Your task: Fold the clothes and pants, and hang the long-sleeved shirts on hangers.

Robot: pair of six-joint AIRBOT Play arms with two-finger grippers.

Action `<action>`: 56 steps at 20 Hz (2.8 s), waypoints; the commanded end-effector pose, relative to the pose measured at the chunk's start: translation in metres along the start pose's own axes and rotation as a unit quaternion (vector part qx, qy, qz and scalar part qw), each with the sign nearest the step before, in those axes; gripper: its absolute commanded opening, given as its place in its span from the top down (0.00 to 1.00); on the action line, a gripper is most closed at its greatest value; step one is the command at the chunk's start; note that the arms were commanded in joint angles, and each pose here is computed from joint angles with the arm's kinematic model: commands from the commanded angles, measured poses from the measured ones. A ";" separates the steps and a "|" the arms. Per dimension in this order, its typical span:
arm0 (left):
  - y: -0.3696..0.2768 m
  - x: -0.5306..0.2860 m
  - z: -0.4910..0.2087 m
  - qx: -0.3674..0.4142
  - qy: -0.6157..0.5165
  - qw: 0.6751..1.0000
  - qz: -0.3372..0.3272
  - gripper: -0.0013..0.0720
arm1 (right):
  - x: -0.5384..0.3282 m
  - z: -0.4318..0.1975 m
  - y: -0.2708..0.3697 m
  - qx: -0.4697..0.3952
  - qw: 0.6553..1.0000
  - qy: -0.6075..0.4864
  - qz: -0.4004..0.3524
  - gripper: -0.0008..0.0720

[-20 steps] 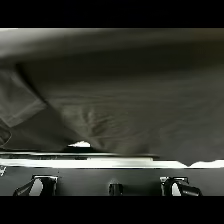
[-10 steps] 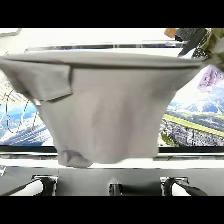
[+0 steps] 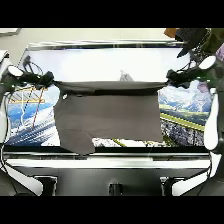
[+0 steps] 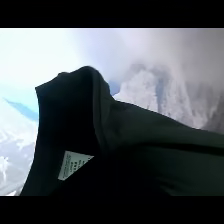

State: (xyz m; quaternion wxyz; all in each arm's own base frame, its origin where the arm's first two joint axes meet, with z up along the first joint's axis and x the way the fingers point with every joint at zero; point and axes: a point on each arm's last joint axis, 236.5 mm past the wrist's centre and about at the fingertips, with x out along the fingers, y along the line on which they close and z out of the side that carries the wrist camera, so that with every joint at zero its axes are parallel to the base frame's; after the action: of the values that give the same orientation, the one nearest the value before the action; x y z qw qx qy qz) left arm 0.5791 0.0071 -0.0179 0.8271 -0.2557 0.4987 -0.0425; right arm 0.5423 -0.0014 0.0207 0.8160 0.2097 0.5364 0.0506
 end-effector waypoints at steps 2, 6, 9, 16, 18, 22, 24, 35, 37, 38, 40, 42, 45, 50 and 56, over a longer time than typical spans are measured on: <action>0.005 0.024 -0.031 0.021 0.059 0.998 -0.003 0.96 | 0.031 -0.016 0.002 -0.016 0.999 0.033 -0.011 0.95; 0.014 0.014 -0.059 0.011 0.124 0.992 -0.003 0.96 | 0.026 -0.047 -0.019 -0.011 0.993 0.099 -0.056 0.95; 0.024 0.006 -0.073 0.008 0.159 0.987 0.005 0.96 | 0.024 -0.056 -0.021 -0.009 0.991 0.118 -0.060 0.95; 0.040 0.002 -0.082 0.020 0.178 0.983 0.035 0.96 | 0.029 -0.081 -0.026 0.010 0.983 0.170 -0.074 0.95; 0.043 0.002 -0.082 0.025 0.179 0.983 0.041 0.96 | 0.037 -0.089 -0.023 0.005 0.980 0.185 -0.075 0.95; 0.049 0.003 -0.082 0.040 0.181 0.981 0.049 0.96 | 0.051 -0.103 -0.025 0.007 0.973 0.210 -0.092 0.95; 0.050 0.004 -0.083 0.039 0.182 0.981 0.050 0.96 | 0.057 -0.110 -0.020 0.001 0.971 0.221 -0.092 0.95; 0.053 -0.013 -0.076 0.035 0.174 0.983 0.050 0.51 | 0.037 -0.120 -0.026 -0.024 0.961 0.247 -0.121 0.41; 0.059 -0.044 -0.071 0.029 0.171 0.984 0.049 0.51 | 0.005 -0.104 -0.029 -0.045 0.967 0.218 -0.121 0.40; 0.061 -0.059 -0.066 0.015 0.162 0.986 0.043 0.51 | -0.016 -0.095 -0.035 -0.048 0.971 0.199 -0.120 0.39; 0.071 -0.090 -0.070 -0.012 0.150 0.988 0.034 0.51 | -0.050 -0.083 -0.046 -0.026 0.981 0.164 -0.098 0.39; 0.088 -0.112 -0.100 -0.059 0.156 0.986 0.025 0.42 | -0.077 -0.097 -0.058 0.011 0.987 0.152 -0.058 0.39; 0.111 -0.127 -0.184 -0.133 0.187 0.973 0.026 0.36 | -0.093 -0.145 -0.065 0.060 0.986 0.153 -0.020 0.40; 0.102 -0.117 -0.280 -0.193 0.179 0.965 0.012 0.36 | -0.099 -0.193 -0.047 0.078 0.988 0.132 0.005 0.40; 0.082 -0.098 -0.327 -0.219 0.199 0.954 -0.038 0.36 | -0.112 -0.196 -0.029 0.078 0.989 0.119 0.029 0.40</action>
State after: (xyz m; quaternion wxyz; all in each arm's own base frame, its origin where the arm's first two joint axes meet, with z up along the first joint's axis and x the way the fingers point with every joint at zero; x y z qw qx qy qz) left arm 0.2530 0.0013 -0.0876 0.6433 -0.4174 0.6418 -0.0094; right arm 0.3183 -0.0138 0.0314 0.7224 0.2691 0.6352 0.0474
